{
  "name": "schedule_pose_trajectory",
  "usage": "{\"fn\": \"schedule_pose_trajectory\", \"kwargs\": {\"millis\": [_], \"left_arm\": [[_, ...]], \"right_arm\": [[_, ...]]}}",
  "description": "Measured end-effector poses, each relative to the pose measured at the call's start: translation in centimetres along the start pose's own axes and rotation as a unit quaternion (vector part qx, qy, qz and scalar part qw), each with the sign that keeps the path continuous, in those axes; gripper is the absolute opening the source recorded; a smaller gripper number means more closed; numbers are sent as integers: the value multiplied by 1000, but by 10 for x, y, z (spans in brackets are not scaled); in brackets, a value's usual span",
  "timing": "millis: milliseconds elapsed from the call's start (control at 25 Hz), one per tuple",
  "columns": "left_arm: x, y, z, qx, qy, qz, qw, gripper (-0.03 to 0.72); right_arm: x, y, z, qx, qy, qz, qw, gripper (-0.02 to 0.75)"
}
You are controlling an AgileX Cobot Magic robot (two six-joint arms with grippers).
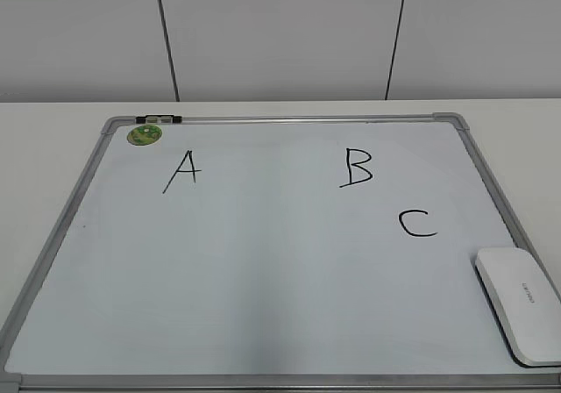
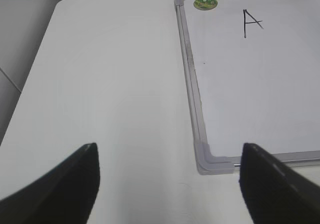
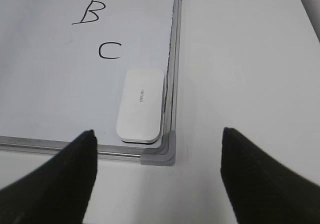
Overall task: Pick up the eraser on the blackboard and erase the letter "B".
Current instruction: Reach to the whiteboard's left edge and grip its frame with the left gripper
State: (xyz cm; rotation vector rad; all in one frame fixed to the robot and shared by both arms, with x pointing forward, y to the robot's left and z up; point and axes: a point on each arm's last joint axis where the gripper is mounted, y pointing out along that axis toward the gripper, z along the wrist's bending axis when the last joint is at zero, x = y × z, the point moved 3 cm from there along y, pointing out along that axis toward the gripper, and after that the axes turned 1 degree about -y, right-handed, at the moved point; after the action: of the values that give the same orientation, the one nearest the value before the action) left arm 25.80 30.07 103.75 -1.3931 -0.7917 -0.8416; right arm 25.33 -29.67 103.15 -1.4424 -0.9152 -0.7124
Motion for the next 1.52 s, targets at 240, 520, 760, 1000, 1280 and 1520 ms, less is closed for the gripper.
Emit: {"fn": "schedule_pose_trajectory", "kwargs": {"millis": [240,520,760,1000,1280,1520], "left_arm": [[0,0,1,3,2,0,1000,609],[3,-2,1,4,2,-4,1000,601],[30,-4,3,8,4,-20,1000,599],[73,34,5,7,5,-2,1000,599],[110,98,6,0,1,78,997,574],[119,163,7,-4,1,172,985,568]], "right_arm": [[0,0,0,0,0,0,1000,591],[0,0,0,0,0,0,1000,591],[0,0,0,0,0,0,1000,591],[0,0,0,0,0,0,1000,591],[0,0,0,0,0,0,1000,591],[0,0,0,0,0,0,1000,591]]}}
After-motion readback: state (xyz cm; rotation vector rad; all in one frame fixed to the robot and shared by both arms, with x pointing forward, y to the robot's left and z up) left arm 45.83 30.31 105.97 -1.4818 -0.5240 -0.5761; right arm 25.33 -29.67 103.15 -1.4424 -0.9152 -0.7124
